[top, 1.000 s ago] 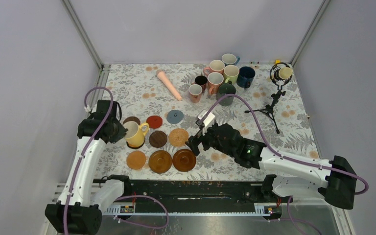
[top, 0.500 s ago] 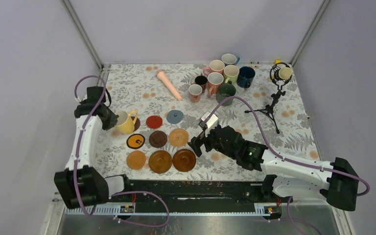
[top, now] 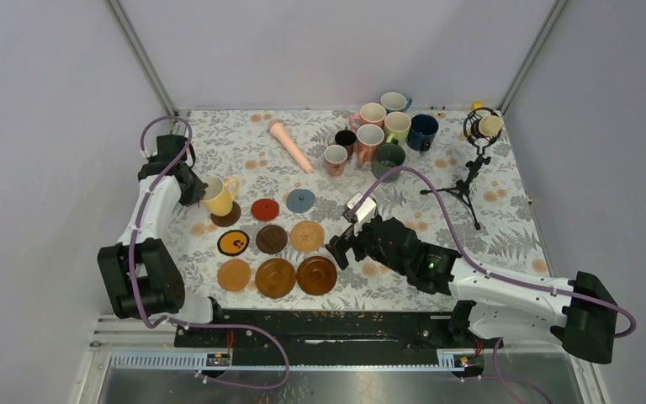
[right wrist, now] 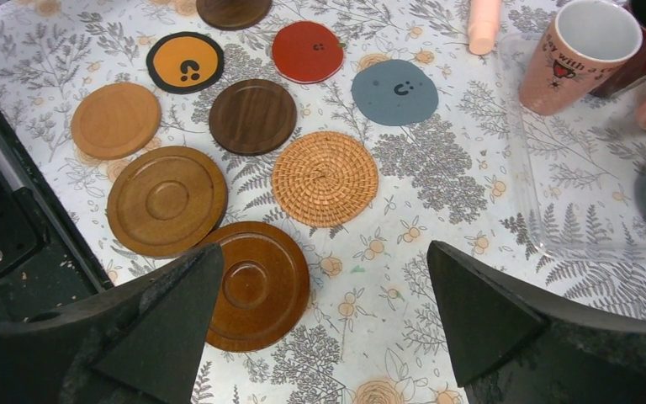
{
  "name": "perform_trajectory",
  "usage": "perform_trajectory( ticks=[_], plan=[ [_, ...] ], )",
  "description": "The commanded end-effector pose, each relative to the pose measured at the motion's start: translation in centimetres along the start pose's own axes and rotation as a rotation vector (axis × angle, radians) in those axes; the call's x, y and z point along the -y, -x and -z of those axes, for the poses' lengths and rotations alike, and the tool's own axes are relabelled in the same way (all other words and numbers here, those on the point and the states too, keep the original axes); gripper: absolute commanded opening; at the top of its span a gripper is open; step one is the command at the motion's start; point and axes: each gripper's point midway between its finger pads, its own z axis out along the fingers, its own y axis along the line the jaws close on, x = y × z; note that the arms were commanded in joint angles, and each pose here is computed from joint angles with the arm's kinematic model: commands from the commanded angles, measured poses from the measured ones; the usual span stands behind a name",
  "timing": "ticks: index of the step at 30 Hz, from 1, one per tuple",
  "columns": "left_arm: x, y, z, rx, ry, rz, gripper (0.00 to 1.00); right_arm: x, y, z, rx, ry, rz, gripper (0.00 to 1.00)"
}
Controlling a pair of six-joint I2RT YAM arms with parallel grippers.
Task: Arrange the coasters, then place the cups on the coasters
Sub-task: Place the cup on the coaster.
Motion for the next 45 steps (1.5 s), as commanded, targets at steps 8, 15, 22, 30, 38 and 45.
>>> perform_trajectory(
  ticks=[8, 15, 22, 30, 38, 45],
  plan=[
    [1.5, 3.1, -0.9, 0.105, -0.048, -0.028, 0.0, 1.3, 1.9, 0.7, 0.092, -0.064, 0.021, 1.0],
    [1.7, 2.6, -1.9, 0.092, -0.061, -0.039, 0.0, 1.4, 1.7, 0.8, 0.093, -0.062, 0.028, 0.99],
    [1.0, 1.9, -2.3, 0.087, -0.036, -0.035, 0.0, 1.4, 1.8, 0.9, 0.103, -0.063, 0.025, 0.99],
    [0.8, 0.9, -2.3, 0.062, -0.033, -0.031, 0.0, 1.5, 1.7, 1.0, 0.104, -0.068, 0.025, 1.0],
    [0.7, 0.5, -1.2, 0.083, -0.05, -0.039, 0.0, 1.6, 1.7, 1.0, 0.102, -0.067, 0.053, 1.0],
    [0.7, -0.1, -2.1, 0.047, -0.041, -0.046, 0.19, 1.7, 1.6, 1.2, 0.106, -0.072, 0.05, 1.0]
  ],
)
